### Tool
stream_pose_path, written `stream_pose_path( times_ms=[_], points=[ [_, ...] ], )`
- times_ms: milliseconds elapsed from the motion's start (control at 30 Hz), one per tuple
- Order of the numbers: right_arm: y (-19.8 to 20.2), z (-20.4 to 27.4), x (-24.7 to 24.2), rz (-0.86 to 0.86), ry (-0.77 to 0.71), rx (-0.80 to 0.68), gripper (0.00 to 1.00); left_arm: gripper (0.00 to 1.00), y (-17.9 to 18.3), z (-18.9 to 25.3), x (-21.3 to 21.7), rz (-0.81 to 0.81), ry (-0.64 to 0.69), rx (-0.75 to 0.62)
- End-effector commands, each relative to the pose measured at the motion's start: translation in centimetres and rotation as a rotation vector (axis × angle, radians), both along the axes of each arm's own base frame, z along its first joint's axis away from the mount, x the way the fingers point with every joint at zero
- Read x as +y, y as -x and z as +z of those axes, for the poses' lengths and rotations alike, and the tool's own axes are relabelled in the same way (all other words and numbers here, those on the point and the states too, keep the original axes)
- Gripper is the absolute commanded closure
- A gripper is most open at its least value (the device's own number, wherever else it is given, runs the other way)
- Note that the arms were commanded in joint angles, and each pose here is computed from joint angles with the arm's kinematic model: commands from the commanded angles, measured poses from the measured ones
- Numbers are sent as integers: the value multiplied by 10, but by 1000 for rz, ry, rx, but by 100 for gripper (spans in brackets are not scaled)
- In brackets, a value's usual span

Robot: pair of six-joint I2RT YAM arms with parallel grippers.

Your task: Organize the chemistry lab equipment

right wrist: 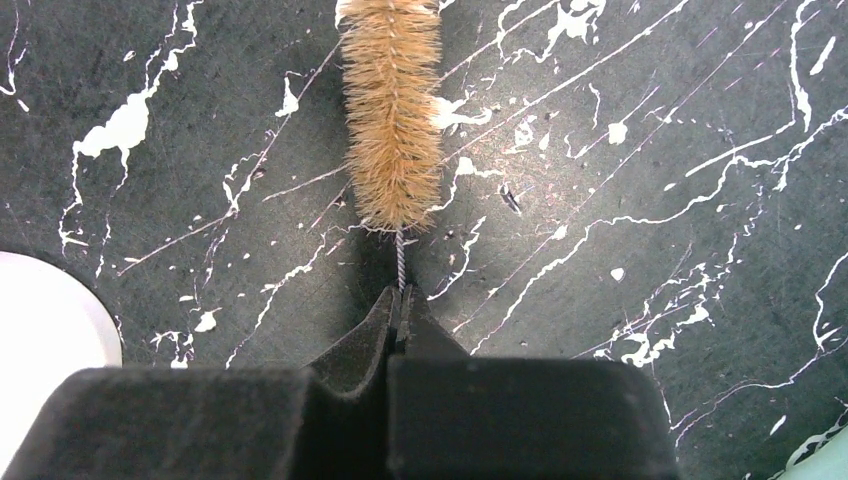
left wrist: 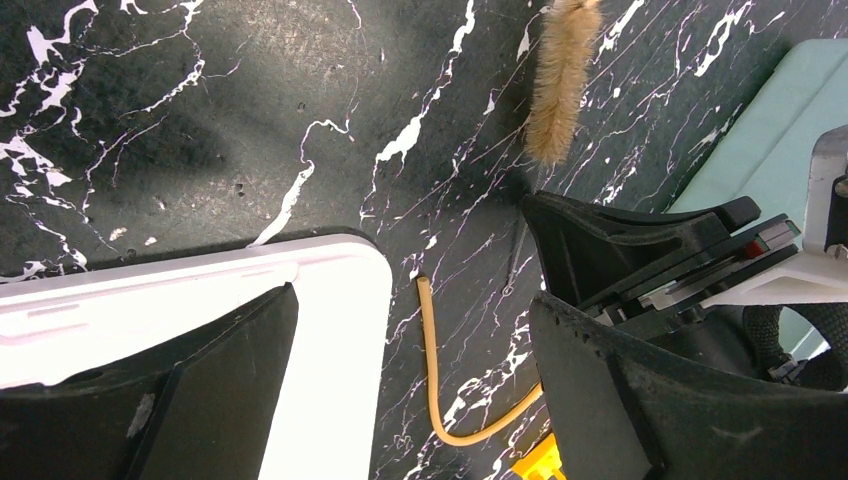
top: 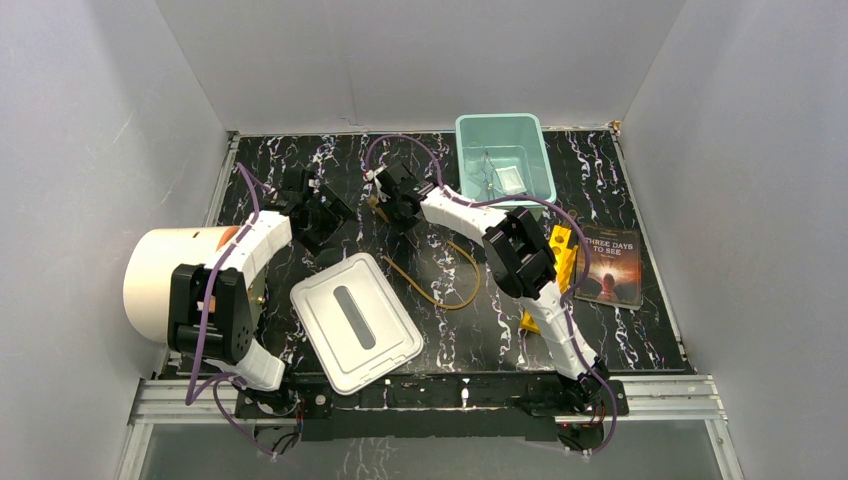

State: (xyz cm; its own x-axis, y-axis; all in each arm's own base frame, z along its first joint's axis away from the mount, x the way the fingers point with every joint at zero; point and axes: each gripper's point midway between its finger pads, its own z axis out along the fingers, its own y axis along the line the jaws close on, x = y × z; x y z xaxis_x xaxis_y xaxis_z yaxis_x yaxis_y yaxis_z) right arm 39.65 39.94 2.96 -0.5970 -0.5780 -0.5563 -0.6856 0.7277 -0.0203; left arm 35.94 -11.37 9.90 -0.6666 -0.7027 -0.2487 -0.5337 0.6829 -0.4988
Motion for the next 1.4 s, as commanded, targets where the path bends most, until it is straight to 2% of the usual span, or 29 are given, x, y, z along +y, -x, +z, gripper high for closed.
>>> stream_pose_path(
  times_ms=[0,167,300,500,600,733,933,1000,1167,1367],
  points=[
    [1,39,12,18,-73,-30,100,15,-11,31,2,-16,-5,-80],
    [3,87,14,19,-144,-83,100,15,-20,53,-4,-74,6,-165],
    [4,118,5,-2,-176,-137,100,16,-38,92,-24,-146,172,-280],
    [1,155,-19,-65,-218,-204,100,16,-53,133,-35,-186,228,-378],
    [-3,173,-38,-107,-235,-254,100,16,-53,159,-46,-263,268,-470],
    [-20,193,-77,-205,-256,-344,100,16,-40,211,-79,-485,450,-671],
    [-44,238,-140,-348,-309,-452,100,16,-29,227,-92,-578,529,-745],
    [-49,244,-162,-401,-310,-464,100,16,-25,226,-94,-589,534,-742],
    [-55,226,-215,-553,-293,-409,100,15,-20,221,-98,-601,535,-730],
    [-58,181,-238,-655,-277,-266,100,15,-18,207,-107,-593,549,-688]
  ],
)
